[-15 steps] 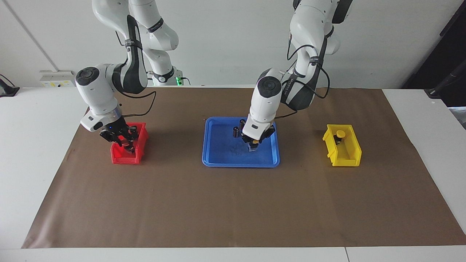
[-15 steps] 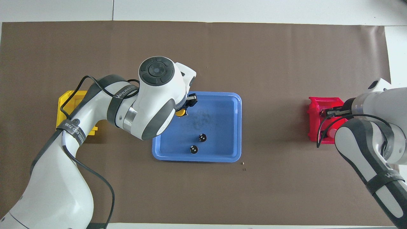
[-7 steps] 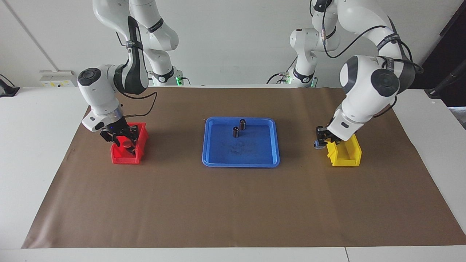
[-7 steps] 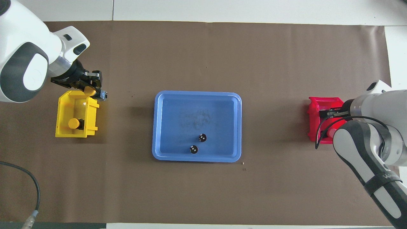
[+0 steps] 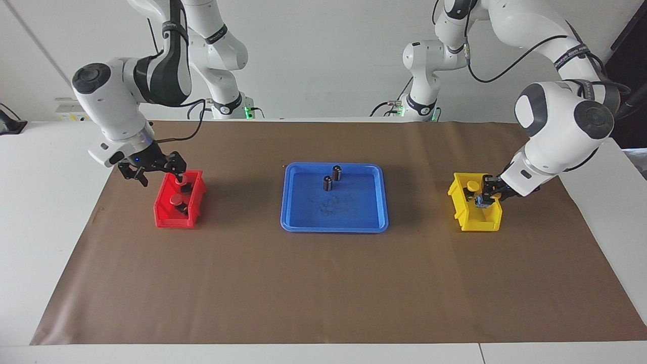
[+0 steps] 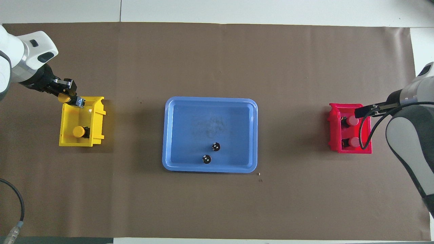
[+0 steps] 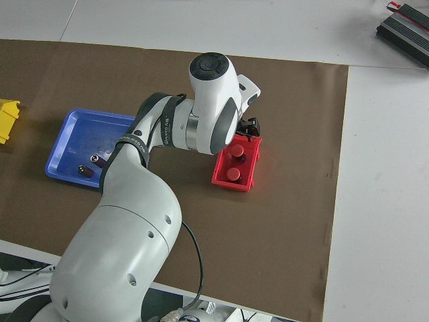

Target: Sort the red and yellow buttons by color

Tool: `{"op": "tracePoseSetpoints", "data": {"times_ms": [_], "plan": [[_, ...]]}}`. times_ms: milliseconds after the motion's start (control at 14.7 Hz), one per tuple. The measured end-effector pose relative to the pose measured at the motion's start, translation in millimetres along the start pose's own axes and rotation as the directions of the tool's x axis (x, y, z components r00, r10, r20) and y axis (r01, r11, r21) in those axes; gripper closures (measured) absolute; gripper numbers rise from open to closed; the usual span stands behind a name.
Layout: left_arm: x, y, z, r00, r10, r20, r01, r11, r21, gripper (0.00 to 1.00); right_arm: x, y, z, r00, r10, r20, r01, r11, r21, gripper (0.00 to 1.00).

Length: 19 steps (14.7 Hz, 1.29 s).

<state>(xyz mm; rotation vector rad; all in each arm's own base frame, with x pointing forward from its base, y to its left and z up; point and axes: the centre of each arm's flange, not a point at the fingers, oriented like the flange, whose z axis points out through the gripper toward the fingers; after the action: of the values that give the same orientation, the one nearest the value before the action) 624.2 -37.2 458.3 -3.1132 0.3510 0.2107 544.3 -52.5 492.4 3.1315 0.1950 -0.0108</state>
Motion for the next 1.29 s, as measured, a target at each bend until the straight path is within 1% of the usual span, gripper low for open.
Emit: {"op": "tracePoseSetpoints", "data": {"times_ms": [136,340,476,612,748,1088,1292], "plan": [[-3,-7,14,1.0,0.007,-0.012,-0.007,1.0,0.002,0.59,-7,-6,-46,1.0,0.007,0.02,-0.007,1.0,0.001,0.0],[-12,-14,33,0.999,0.003,-0.038,-0.003,1.0,0.006,0.59,-29,-13,-110,0.999,0.03,0.04,-0.03,1.0,-0.001,0.0],[-20,-18,50,0.998,-0.003,-0.055,0.003,1.0,0.008,0.59,-39,-14,-138,0.999,0.033,0.037,-0.033,0.999,-0.003,0.0],[-25,-17,67,0.998,-0.003,-0.064,0.004,1.0,0.01,0.59,-39,-11,-146,0.999,0.048,0.026,-0.048,0.999,-0.006,0.0],[-26,-15,78,0.997,0.001,-0.079,0.0,1.0,0.012,0.59,-38,-4,-145,0.996,0.083,0.028,-0.083,0.997,-0.004,0.0],[-29,-10,97,0.995,0.007,-0.099,-0.006,1.0,0.016,0.59,-21,-2,-141,0.993,0.11,0.03,-0.11,0.994,0.0,0.0],[-30,-12,104,0.994,0.004,-0.108,-0.002,1.0,0.017,0.59,-17,-4,-141,0.989,0.144,0.019,-0.144,0.99,-0.002,0.0]]}}
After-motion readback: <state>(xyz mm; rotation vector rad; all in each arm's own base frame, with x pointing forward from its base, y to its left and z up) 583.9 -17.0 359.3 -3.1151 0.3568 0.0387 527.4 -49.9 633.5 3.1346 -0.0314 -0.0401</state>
